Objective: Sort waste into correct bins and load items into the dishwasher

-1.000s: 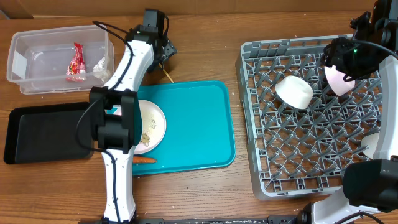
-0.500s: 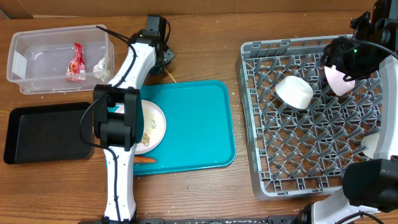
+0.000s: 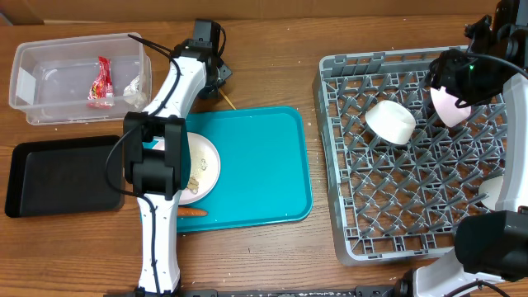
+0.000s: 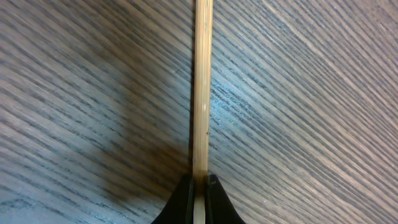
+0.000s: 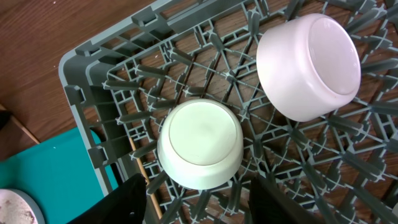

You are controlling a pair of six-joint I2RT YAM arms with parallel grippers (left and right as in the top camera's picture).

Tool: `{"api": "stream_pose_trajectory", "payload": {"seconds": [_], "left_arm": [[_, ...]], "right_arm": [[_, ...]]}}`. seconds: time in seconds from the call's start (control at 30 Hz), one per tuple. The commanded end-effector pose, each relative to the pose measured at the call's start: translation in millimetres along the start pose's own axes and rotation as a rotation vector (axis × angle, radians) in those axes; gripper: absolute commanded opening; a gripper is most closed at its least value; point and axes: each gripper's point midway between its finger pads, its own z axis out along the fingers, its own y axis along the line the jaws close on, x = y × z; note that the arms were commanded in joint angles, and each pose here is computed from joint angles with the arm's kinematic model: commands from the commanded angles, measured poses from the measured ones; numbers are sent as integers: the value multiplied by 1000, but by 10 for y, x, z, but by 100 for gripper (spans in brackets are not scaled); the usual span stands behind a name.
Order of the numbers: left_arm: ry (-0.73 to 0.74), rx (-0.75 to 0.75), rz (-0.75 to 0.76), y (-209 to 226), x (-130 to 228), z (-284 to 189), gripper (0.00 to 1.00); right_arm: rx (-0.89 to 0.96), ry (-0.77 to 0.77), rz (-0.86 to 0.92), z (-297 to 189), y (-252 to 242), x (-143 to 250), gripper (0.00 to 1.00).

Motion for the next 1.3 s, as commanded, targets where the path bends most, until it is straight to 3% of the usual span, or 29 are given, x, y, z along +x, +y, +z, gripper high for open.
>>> {"api": "stream_pose_trajectory", "payload": {"seconds": [0.0, 0.27, 0.63, 1.27], "left_arm": [[3, 60, 5, -146, -93, -47, 4], [7, 220, 30, -591, -263, -429, 4], [319, 180, 83, -421, 373, -654, 4], [295, 204, 105, -477, 328, -649, 8]], "right_arm": [[-9, -21, -12, -44, 29, -55, 56], [-9, -21, -12, -44, 27, -55, 56], [-5, -19, -12, -44, 20, -49, 56], [-5, -18, -11, -44, 21, -47, 56]]}}
